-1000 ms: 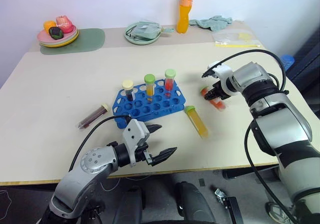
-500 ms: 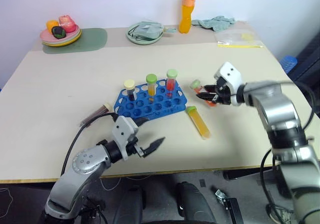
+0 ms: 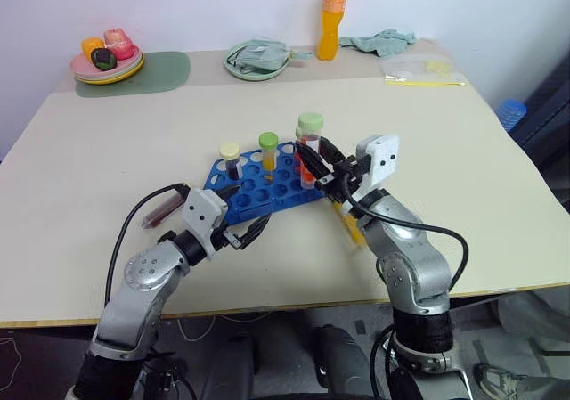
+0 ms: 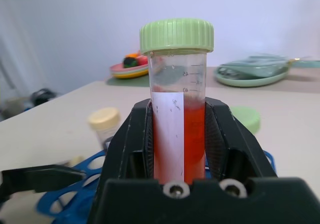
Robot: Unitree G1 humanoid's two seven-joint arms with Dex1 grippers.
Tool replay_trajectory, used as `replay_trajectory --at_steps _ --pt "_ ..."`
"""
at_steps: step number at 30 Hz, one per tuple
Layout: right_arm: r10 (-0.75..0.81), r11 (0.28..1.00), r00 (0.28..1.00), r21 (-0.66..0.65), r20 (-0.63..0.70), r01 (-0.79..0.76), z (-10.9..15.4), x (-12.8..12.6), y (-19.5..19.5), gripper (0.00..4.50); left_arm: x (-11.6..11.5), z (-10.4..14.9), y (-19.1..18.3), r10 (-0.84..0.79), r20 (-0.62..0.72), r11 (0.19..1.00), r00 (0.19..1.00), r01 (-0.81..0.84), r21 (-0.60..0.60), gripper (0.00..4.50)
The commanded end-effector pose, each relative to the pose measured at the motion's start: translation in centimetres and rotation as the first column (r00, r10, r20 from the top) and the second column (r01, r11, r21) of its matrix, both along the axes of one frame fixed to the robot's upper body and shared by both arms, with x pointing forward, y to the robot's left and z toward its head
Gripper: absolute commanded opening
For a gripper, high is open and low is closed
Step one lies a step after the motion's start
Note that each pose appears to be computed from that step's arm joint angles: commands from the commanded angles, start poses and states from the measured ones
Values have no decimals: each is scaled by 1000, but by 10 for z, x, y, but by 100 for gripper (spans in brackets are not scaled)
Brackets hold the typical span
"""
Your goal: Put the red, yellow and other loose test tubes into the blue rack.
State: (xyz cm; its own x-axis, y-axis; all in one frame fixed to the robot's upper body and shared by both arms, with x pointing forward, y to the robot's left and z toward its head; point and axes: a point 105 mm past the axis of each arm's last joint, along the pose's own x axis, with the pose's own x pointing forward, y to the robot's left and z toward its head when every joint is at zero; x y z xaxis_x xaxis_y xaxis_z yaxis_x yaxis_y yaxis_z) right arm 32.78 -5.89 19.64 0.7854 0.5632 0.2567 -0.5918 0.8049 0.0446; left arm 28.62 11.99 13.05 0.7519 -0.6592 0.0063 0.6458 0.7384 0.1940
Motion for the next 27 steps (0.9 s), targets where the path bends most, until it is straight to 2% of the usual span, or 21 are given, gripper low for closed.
replay_trajectory --at_steps 1,7,17,27 --pt "-27 999 998 32 49 26 6 5 0 117 -3 8 1 -15 42 1000 999 15 3 450" --pt "-34 999 999 37 20 33 -10 20 3 117 -7 8 3 -3 39 1000 999 3 0 450" --pt "-83 996 996 45 30 82 -19 37 1 117 -12 8 1 -4 34 1000 999 5 -3 450" --pt "-124 992 991 33 52 123 -28 33 -16 117 -15 9 0 -20 28 1000 999 20 4 450"
